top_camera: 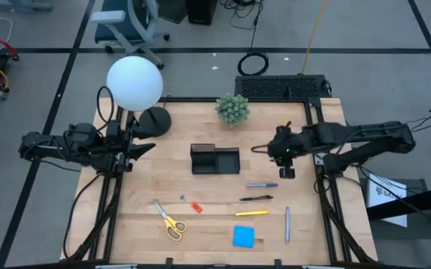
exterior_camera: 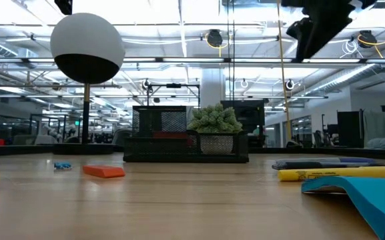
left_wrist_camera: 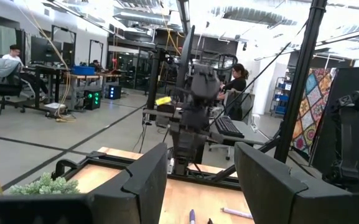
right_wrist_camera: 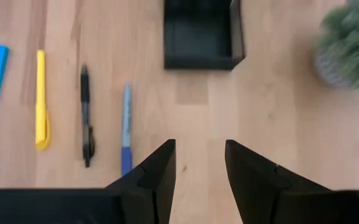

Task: Pick and place office supplies into organizer
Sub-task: Put the marker pen into the desk organizer

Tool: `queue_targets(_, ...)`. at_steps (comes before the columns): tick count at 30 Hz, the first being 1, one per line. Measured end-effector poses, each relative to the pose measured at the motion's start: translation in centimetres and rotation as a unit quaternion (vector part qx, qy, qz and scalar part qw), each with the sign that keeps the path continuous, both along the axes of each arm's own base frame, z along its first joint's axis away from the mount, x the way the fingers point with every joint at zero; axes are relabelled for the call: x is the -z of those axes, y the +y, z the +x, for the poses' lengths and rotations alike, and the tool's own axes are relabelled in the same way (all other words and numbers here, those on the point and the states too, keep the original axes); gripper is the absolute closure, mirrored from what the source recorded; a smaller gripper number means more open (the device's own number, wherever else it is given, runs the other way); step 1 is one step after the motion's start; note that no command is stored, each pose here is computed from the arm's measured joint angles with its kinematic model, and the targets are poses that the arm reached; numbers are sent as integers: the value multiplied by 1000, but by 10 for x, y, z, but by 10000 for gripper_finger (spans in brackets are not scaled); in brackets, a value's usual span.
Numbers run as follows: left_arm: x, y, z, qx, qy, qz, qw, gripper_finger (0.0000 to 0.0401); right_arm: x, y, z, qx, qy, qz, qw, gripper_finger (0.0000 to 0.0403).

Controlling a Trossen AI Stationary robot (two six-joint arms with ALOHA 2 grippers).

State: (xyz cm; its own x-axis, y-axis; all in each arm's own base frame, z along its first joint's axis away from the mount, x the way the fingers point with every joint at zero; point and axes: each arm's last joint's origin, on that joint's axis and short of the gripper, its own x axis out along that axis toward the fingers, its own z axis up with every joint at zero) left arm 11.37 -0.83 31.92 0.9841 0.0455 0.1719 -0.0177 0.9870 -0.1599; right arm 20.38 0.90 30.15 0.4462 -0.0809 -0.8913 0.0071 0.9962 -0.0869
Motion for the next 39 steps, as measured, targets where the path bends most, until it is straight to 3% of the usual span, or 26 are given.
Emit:
queue_targets(17, 0, 0, 0, 1, 0, 0, 1000, 210, 48, 32, 21, 21, 106, 21, 994, 273)
queue_targets(24, 1, 0, 0, 4, 3, 1, 1000, 210, 73, 35, 25, 19, 112, 61, 992, 273)
queue_targets(39, 3, -1, 1, 13, 18, -1, 1000, 210, 100, 43, 39, 7, 146, 65, 987, 273)
